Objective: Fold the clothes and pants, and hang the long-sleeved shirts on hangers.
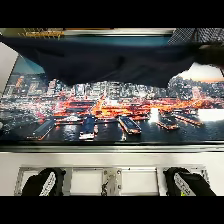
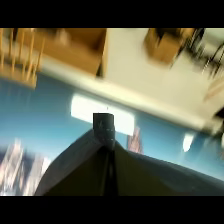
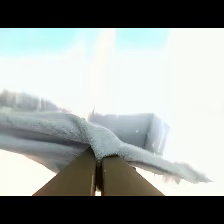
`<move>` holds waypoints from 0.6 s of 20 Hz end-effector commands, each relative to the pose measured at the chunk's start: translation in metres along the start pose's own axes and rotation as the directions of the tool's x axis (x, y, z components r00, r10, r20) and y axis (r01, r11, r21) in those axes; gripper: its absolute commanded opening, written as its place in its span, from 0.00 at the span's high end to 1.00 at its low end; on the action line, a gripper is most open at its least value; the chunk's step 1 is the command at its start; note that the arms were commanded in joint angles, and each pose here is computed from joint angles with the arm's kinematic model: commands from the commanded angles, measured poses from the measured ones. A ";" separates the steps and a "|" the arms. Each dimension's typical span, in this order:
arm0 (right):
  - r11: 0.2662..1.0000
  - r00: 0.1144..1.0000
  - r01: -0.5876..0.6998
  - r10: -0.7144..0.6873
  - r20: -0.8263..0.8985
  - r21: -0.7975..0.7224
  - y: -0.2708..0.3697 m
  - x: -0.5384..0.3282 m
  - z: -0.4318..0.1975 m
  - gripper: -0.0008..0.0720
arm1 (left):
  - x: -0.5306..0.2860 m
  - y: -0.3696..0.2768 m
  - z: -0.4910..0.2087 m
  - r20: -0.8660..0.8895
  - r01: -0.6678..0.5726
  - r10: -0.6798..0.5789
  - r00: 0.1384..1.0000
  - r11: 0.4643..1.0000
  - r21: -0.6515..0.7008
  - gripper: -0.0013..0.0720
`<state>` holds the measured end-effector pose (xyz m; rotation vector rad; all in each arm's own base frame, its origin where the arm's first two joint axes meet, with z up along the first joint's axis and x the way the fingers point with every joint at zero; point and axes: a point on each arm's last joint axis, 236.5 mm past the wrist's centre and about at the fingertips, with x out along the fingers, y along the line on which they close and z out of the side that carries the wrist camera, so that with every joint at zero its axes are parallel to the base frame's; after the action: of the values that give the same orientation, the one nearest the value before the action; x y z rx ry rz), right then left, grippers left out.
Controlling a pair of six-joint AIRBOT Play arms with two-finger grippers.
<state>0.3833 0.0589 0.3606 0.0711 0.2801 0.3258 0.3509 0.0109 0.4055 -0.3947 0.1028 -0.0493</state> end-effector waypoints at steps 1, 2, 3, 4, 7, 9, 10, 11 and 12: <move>0.990 0.946 0.045 0.002 0.323 -0.135 0.044 -0.108 0.108 0.97 | -0.111 -0.067 0.092 0.313 0.093 -0.120 0.942 0.991 0.101 0.97; 0.987 0.921 0.059 0.003 0.389 -0.148 0.053 -0.132 0.121 0.97 | -0.135 -0.079 0.102 0.358 0.106 -0.143 0.923 0.987 0.121 0.97; 0.985 0.893 0.068 0.010 0.449 -0.156 0.063 -0.156 0.132 0.97 | -0.158 -0.089 0.111 0.403 0.117 -0.164 0.900 0.983 0.139 0.97; 0.983 0.870 0.079 0.012 0.492 -0.164 0.070 -0.175 0.139 0.97 | -0.180 -0.098 0.119 0.449 0.127 -0.184 0.874 0.980 0.156 0.97; 0.984 0.832 0.079 0.025 0.555 -0.162 0.086 -0.213 0.144 0.97 | -0.226 -0.116 0.139 0.550 0.145 -0.227 0.804 0.971 0.189 0.97; 0.989 0.826 0.059 0.028 0.562 -0.136 0.089 -0.219 0.144 0.97 | -0.234 -0.121 0.146 0.569 0.149 -0.238 0.787 0.969 0.199 0.97; 0.991 0.831 0.049 0.027 0.556 -0.122 0.088 -0.217 0.143 0.97 | -0.228 -0.120 0.149 0.565 0.148 -0.236 0.791 0.969 0.197 0.97; 0.994 0.840 0.037 0.027 0.542 -0.107 0.086 -0.211 0.141 0.97 | -0.216 -0.118 0.150 0.549 0.146 -0.229 0.804 0.971 0.191 0.97; 0.996 0.858 0.020 0.025 0.513 -0.083 0.083 -0.199 0.137 0.97 | -0.195 -0.112 0.149 0.516 0.140 -0.215 0.829 0.974 0.180 0.97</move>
<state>0.2137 0.0677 0.5564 0.0177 -0.2937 0.2963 0.1561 -0.0249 0.5994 -0.2702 -0.5070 -0.1313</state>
